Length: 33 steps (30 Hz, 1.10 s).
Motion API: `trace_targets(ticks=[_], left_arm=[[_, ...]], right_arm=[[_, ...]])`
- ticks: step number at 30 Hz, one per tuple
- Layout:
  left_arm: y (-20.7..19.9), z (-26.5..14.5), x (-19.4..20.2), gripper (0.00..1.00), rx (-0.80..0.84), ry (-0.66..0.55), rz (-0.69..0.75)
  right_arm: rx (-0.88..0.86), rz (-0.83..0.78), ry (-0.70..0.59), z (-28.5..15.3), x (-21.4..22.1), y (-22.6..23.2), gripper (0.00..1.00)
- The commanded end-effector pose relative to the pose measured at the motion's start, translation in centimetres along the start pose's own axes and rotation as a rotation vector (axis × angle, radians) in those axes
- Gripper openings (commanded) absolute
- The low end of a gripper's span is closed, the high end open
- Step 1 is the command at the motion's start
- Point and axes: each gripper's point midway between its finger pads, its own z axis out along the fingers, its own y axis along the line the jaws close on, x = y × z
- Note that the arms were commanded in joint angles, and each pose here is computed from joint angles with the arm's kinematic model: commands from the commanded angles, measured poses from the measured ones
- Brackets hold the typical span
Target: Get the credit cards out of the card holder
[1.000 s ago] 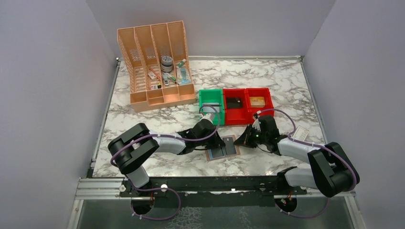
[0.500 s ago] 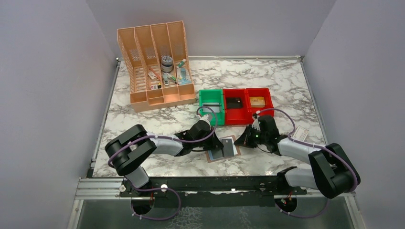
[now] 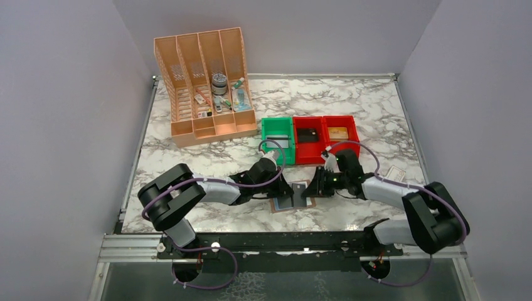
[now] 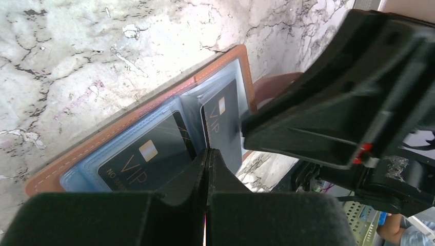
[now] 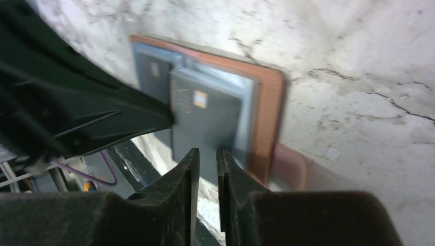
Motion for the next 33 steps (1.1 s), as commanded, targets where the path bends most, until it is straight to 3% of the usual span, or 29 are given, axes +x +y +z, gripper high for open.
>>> trace_targets(ticks=[1,7,19,24,29,33], left_arm=[[-1.1,-0.4,-0.4,0.0,0.041,-0.006,0.012],[-0.5,-0.9,-0.9,0.0,0.035,-0.023,-0.002],[0.2,-1.6,-1.5,0.0,0.031,-0.034,-0.023],[0.2,-1.6,-1.3,0.0,0.033,-0.025,-0.021],[0.2,-1.7,-1.3,0.0,0.034,-0.029,-0.018],[0.2,-1.7,-1.3,0.0,0.036,-0.025,-0.016]], right_arm=[[0.113,0.042,0.101,0.9,1.1,-2.4,0.17],[0.246,0.122,0.086,1.1,1.7,-5.1,0.09],[0.246,0.128,0.102,1.4,2.0,-5.5,0.07],[0.075,0.071,0.103,1.4,0.8,-1.8,0.08],[-0.035,-0.028,0.039,0.1,-2.0,2.2,0.17],[-0.116,-0.051,0.066,0.1,-2.2,3.8,0.22]])
